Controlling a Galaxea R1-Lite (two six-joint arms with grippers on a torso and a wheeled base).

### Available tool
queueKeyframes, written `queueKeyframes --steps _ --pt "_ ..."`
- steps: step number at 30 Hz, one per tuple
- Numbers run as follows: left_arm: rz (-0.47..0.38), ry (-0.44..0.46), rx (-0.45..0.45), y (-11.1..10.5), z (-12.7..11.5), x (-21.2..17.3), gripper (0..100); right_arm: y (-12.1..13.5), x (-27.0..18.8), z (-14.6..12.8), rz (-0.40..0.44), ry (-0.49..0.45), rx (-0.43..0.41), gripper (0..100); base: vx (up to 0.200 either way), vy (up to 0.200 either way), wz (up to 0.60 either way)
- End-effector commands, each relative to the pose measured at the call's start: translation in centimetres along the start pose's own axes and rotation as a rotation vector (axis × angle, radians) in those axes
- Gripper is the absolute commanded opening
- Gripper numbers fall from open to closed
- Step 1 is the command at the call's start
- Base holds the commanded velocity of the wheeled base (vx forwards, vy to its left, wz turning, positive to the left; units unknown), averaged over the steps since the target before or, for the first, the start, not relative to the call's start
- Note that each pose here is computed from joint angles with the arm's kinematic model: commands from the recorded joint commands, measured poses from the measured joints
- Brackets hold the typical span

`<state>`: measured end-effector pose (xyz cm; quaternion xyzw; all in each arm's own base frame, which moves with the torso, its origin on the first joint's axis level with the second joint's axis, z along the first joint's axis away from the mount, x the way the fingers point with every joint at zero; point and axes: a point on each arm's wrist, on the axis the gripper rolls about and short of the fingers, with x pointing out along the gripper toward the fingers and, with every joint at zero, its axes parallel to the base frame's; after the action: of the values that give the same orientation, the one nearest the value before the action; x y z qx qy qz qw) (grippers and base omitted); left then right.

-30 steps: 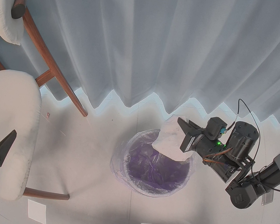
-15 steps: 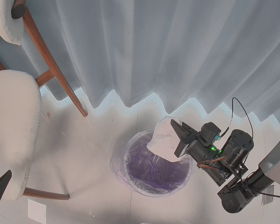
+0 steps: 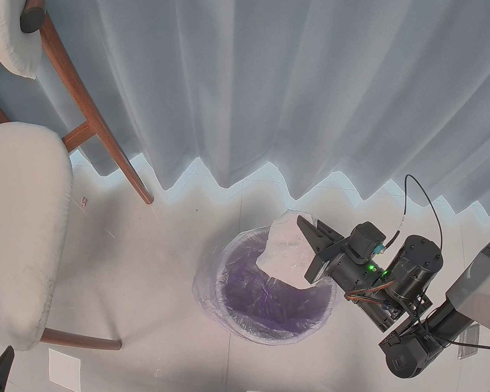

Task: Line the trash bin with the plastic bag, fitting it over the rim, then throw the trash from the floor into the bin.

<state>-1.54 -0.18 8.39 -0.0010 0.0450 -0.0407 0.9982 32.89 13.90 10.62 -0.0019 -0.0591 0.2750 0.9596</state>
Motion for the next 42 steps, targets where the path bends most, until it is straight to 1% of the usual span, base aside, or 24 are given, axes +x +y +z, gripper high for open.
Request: queueKeyframes --steps 1,3,4,5,6,8,11,12,13,14,15,21,24,30,32,39,42 --pt "0.054 -0.087 0.014 0.1 -0.9 -0.7 100 0.0 0.0 -0.1 0.004 -0.001 -0.003 0 0.000 0.000 0.00" --pt "0.141 -0.081 0.004 0.3 -1.0 -0.7 100 0.0 0.2 -0.4 0.004 0.001 -0.003 0 0.000 0.000 0.00" --pt "0.172 -0.082 0.002 0.3 -1.0 -0.7 100 -0.1 0.2 -0.5 0.004 0.002 -0.003 0 0.000 0.000 0.00" --pt "0.235 -0.082 -0.003 0.5 -1.0 -0.7 100 0.0 0.2 -0.8 0.004 0.014 -0.001 0 0.000 0.000 0.00" --pt "0.252 -0.082 -0.005 0.5 -1.0 -0.7 100 0.0 0.2 -1.0 0.004 0.017 0.000 0 0.000 0.000 0.00" --pt "0.258 -0.083 -0.012 0.5 -1.0 -0.7 100 -0.1 0.2 -1.2 0.001 0.017 0.000 0 0.000 0.000 0.00" --pt "0.244 -0.082 -0.017 0.5 -1.0 -0.7 100 -0.1 0.3 -1.7 0.001 0.028 0.002 0 0.000 0.000 0.00" --pt "0.157 -0.079 -0.020 0.3 -1.0 -0.7 100 -0.1 0.4 -2.3 0.002 0.043 0.003 0 0.000 0.000 0.00" --pt "0.129 -0.080 -0.028 0.2 -1.0 -0.7 100 -0.2 0.5 -2.5 0.002 0.049 0.004 0 0.000 0.000 0.00" --pt "0.084 -0.080 -0.043 0.1 -1.0 -0.7 100 -0.2 0.5 -2.9 0.002 0.057 0.005 0 0.000 0.000 0.00" --pt "0.069 -0.079 -0.046 0.1 -1.0 -0.7 100 -0.2 0.6 -3.2 0.002 0.064 0.005 0 0.000 0.000 0.00" --pt "0.063 -0.076 -0.033 0.1 -1.0 -0.7 100 -0.5 0.7 -4.7 -0.006 0.102 0.000 0 0.000 0.000 0.00" --pt "0.063 -0.076 -0.033 0.1 -1.0 -0.7 100 -0.9 1.0 -6.0 -0.014 0.125 -0.001 0 0.000 0.000 0.00" --pt "0.060 -0.074 -0.035 0.1 -1.0 -0.7 100 -1.6 1.7 -7.5 -0.029 0.139 0.000 0 0.000 0.000 0.00" --pt "0.060 -0.074 -0.035 0.1 -1.0 -0.7 100 -1.6 1.9 -7.6 -0.029 0.138 -0.001 0 0.000 0.000 0.00" --pt "0.062 -0.074 -0.035 0.1 -1.0 -0.7 100 -1.6 2.2 -9.8 -0.030 0.177 0.007 0 0.000 0.000 0.00" --pt "0.060 -0.074 -0.035 0.1 -1.0 -0.7 100 -1.7 2.6 -10.3 -0.030 0.176 0.006 0 0.000 0.000 0.00"
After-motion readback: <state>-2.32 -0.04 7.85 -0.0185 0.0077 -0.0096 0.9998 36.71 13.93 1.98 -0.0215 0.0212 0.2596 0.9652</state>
